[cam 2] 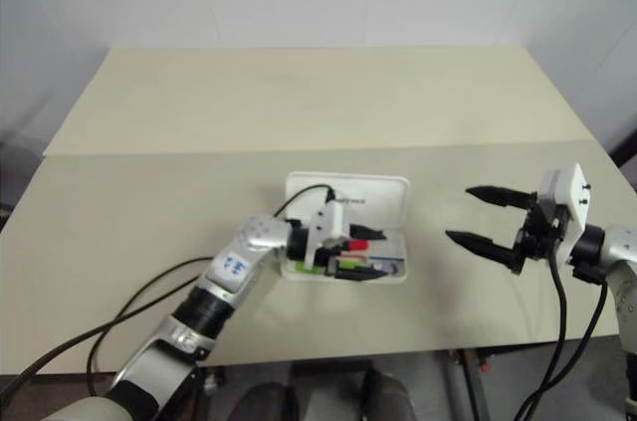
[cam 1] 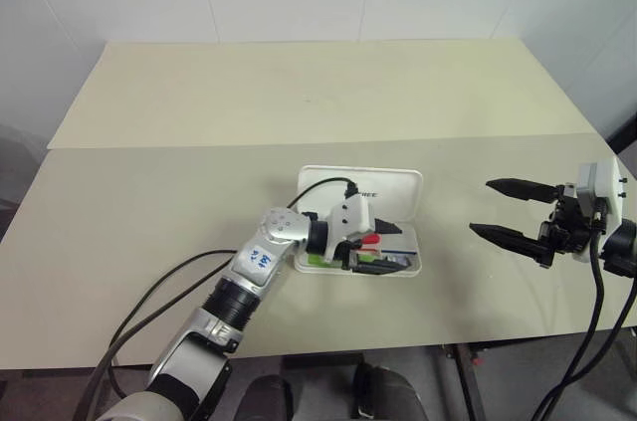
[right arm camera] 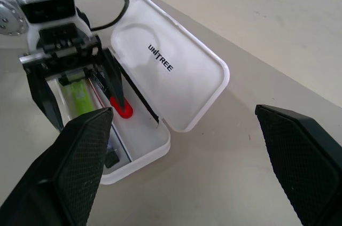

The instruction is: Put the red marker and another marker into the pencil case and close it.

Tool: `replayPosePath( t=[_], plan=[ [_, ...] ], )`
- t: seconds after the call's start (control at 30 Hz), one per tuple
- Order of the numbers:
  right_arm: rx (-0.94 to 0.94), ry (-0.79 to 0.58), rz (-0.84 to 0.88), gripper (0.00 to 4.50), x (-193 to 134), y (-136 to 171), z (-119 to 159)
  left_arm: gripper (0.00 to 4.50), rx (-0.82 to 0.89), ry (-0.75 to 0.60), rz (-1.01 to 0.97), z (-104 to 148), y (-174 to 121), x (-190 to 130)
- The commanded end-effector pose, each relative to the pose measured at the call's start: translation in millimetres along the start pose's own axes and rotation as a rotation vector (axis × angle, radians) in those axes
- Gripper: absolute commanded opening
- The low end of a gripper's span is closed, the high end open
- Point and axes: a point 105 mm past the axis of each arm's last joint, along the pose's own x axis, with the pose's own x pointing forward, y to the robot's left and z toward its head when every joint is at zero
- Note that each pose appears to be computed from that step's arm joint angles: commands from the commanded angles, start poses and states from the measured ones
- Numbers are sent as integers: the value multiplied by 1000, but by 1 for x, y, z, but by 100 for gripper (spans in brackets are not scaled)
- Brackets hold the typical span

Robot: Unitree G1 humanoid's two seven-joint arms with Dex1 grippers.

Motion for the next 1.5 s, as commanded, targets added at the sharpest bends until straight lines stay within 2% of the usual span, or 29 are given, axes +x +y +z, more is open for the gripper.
replayPosePath(
  t=[0.03, 0.23, 0.47, 0.57, 0.7, 0.87, 1.0, 1.1, 1.23, 1.43, 1.5],
  plan=[
    [-25, -29, 9, 450, 2, -3, 5, 329, 19, -57, 41, 15, -1, -15],
    [-58, -60, 62, 450, 8, -5, 8, 329, 31, -44, 163, 15, -8, -60],
    [-85, -8, 208, 450, 11, 1, 2, 104, 38, -5, 371, 14, -9, -124],
    [-98, -14, 221, 450, 14, -2, 2, 4, 72, 37, 492, 11, 1, -150],
    [-113, -14, 236, 450, 17, -5, 2, 4, 136, 86, 688, 12, 26, -182],
    [-128, -8, 249, 450, 18, -6, 1, 4, 137, 72, 787, 13, 45, -186],
    [-132, -6, 238, 450, 19, -10, 1, 4, 63, 73, 823, 2, 66, -174],
    [-133, -10, 225, 450, 21, -12, 1, 4, 24, 83, 786, -7, 76, -153],
    [-135, -19, 215, 450, 23, -11, 2, 4, 22, 48, 688, -2, 77, -124],
    [-132, -25, 204, 450, 23, -10, 2, 4, 73, -29, 557, 14, 63, -115],
    [-134, -36, 203, 450, 25, -8, 4, 4, 115, 8, 506, 10, 54, -118]
  ],
)
